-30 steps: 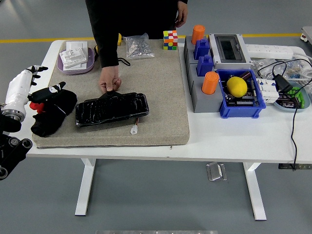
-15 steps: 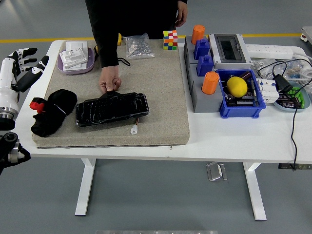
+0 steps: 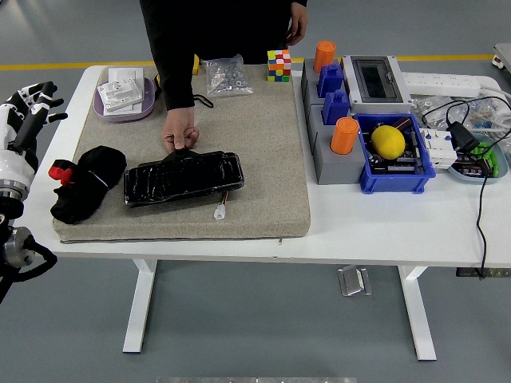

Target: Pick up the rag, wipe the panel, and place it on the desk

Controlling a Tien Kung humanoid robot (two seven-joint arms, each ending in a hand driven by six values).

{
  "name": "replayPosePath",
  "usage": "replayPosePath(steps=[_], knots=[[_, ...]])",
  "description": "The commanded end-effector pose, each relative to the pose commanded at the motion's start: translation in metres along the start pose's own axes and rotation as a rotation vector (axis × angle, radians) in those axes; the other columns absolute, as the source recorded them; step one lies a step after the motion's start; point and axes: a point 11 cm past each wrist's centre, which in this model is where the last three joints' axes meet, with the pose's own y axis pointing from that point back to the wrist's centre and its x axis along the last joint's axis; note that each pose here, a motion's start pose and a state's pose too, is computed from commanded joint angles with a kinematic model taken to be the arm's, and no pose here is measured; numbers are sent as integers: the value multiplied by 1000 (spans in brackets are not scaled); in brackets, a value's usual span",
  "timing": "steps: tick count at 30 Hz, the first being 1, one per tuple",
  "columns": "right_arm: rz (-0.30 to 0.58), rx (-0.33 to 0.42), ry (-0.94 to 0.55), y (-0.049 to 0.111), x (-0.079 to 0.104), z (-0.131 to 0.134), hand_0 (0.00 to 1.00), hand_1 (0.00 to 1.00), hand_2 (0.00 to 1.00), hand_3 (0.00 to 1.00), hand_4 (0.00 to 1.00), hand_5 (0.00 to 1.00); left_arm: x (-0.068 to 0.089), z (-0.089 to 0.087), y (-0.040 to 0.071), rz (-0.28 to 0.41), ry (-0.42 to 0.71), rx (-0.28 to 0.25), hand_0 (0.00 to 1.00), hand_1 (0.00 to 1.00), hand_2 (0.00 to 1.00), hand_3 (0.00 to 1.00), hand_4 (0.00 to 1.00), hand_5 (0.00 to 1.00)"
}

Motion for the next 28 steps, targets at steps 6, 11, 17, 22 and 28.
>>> replayPosePath(steps=[6, 11, 17, 22, 28], knots=[[1, -2, 7, 0, -1, 1, 719, 648, 681, 589, 966, 569, 3, -2, 2, 3, 14, 2, 478, 626, 677, 585, 778, 471], [0, 3, 9, 0, -1, 0, 719, 648, 681, 589, 967, 569, 3, -1, 1, 2, 16, -2, 476, 624, 648, 576, 761, 462], [-4, 4, 6, -1, -2, 3, 719, 648, 681, 589, 967, 570, 8, -3, 1, 21, 21, 2, 476, 619, 624, 569, 750, 456], [-11, 6, -3, -1, -5, 4, 719, 648, 682, 589, 968, 571, 10, -2, 0, 30, 30, -2, 478, 614, 619, 566, 750, 456], [-18, 12, -10, -2, -8, 4, 719, 648, 681, 589, 968, 571, 10, 0, -1, 34, 33, -9, 484, 606, 571, 566, 736, 440]])
